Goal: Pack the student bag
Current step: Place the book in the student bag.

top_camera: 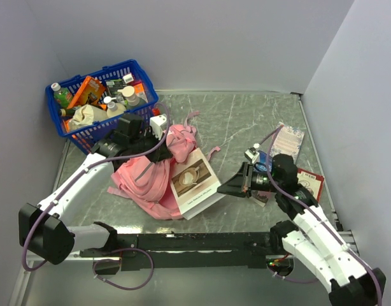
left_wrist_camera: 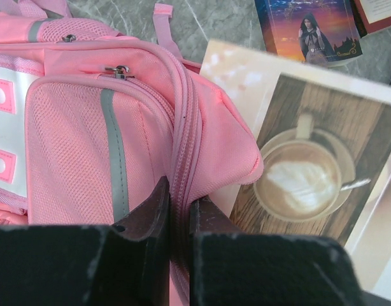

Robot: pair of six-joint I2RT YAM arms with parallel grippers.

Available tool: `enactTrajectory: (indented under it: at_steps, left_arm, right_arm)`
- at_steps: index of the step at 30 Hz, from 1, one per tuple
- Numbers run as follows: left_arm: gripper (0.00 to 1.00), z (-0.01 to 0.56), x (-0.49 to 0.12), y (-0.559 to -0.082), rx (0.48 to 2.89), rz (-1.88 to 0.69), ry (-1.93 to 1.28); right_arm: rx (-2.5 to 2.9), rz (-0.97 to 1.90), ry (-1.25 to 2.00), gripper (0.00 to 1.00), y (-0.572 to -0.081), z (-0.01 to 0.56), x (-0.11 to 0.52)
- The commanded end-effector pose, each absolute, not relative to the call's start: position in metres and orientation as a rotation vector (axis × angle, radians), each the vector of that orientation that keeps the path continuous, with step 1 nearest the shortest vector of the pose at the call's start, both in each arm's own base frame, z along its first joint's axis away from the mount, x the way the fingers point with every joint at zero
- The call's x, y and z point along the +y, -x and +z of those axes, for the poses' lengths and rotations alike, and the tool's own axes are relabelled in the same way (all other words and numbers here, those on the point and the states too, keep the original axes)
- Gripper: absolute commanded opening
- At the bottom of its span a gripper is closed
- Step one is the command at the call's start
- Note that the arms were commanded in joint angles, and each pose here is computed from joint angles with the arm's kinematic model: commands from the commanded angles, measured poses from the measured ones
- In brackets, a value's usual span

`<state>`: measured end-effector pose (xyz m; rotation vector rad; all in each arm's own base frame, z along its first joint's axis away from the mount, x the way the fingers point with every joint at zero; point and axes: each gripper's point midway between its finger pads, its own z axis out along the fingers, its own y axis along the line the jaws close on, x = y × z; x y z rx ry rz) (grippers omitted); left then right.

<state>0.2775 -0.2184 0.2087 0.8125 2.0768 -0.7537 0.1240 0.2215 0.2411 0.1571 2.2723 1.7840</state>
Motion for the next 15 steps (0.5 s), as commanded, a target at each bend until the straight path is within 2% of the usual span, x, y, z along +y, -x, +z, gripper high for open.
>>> enactTrajectory:
  at_steps: [1, 9, 12, 15]
  left_arm:
    - [0.01, 0.24, -0.201, -0.318, 1.976, -0.599, -0.723]
    - [0.01, 0.277, -0.219, -0.292, 1.885, -0.766, -0.814]
    - [0.01, 0.286, -0.226, -0.278, 1.858, -0.835, -0.864]
    - [0.01, 0.285, -0.23, -0.267, 1.855, -0.88, -0.907]
  right_arm:
    - [2.111, 1.904, -0.021, 0.0, -0.134, 0.262, 0.24]
    - [1.955, 2.011, 0.106, 0.0, -0.171, 0.257, 0.268]
    - [2.018, 2.047, 0.103, 0.0, -0.194, 0.233, 0.285]
    - [1.987, 2.069, 0.166, 0.0, -0.216, 0.231, 0.299]
